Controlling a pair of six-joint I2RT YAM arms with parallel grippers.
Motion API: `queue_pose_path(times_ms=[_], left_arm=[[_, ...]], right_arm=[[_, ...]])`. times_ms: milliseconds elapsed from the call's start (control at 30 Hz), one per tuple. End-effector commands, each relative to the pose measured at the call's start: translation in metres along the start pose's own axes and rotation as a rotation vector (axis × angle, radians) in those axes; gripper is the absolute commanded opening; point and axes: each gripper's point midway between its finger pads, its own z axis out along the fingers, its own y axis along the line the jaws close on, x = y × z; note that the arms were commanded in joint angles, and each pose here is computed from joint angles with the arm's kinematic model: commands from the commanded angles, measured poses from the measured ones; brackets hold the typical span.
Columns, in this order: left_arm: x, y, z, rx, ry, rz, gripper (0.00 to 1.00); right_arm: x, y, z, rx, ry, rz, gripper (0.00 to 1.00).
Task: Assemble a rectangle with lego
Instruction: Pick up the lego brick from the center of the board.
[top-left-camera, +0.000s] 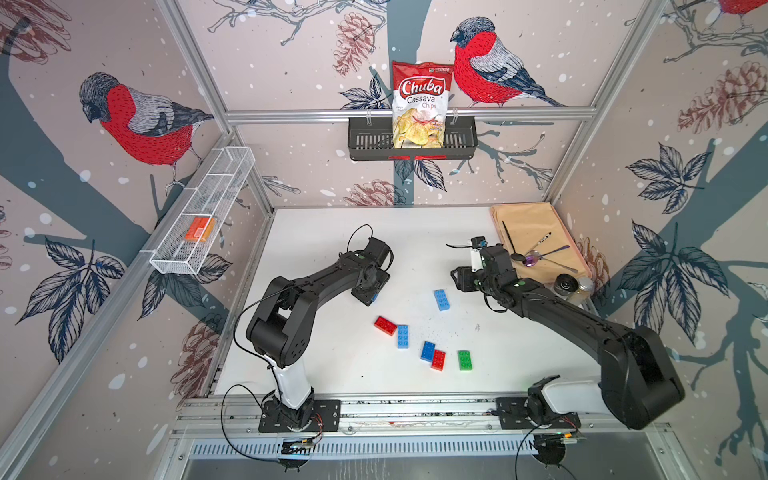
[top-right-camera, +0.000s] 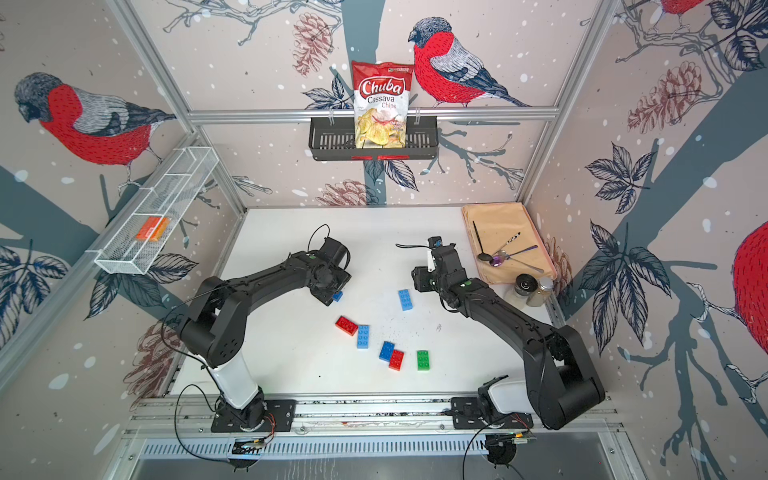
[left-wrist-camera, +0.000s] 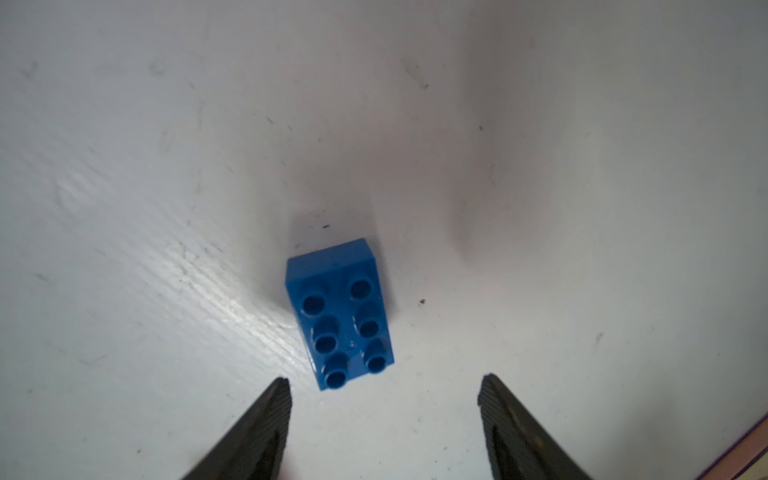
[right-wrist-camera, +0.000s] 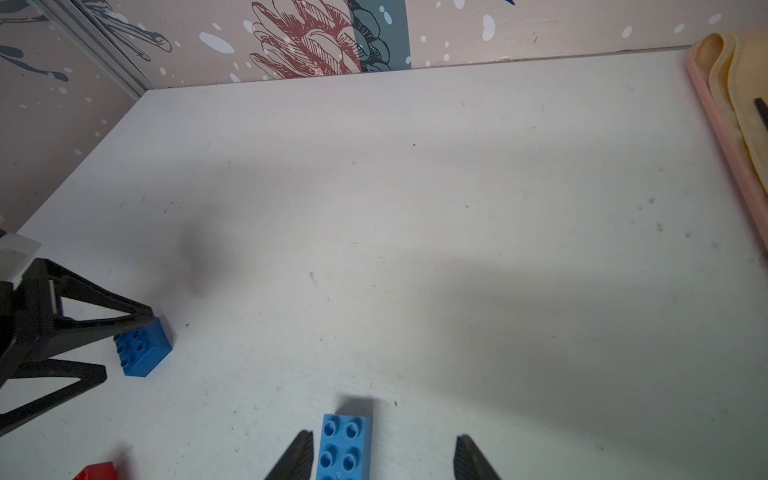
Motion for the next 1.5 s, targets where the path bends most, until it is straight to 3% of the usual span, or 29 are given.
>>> queue_pose_path(times_ms=[0,500,667,833,967,1067,1300,1467], left_arm=[[0.005,0.002,0.01,-0.01,0.043,-0.073,0.72],[-0.019,0.024,0.021,-0.073,0.008,-0.09,0.59],[-0.023,0.025,0.024,-0.076,0.01,-0.072,0.47],[-0.022,0.018,0.027,-0.071,0.022,0.003,0.27],[-0.018,0.001,0.027,-0.056,0.016,0.147,0.19],[-0.005,-0.029,0.025,-0.027,0.009,0.356,0.17],[0.066,-0.102,0.0,0.013,-0.07,0.829,0.17],[0.104,-0.12,-0.014,0.059,-0.081,0.946,0.18]], right_arm=[[-0.007,0.008,-0.001,-0.043,-0.027,0.01,0.57],[-0.004,0.009,-0.002,-0.041,-0.015,0.004,0.56],[-0.004,0.01,-0.002,-0.033,-0.008,-0.004,0.56],[-0.003,0.011,-0.001,-0.02,-0.001,-0.01,0.56],[-0.004,0.005,-0.001,0.008,-0.005,0.003,0.56],[-0.004,-0.004,0.001,0.053,-0.006,0.032,0.56],[0.019,-0.036,0.017,0.186,0.082,0.118,0.53],[0.045,-0.037,0.023,0.202,0.143,0.131,0.52]])
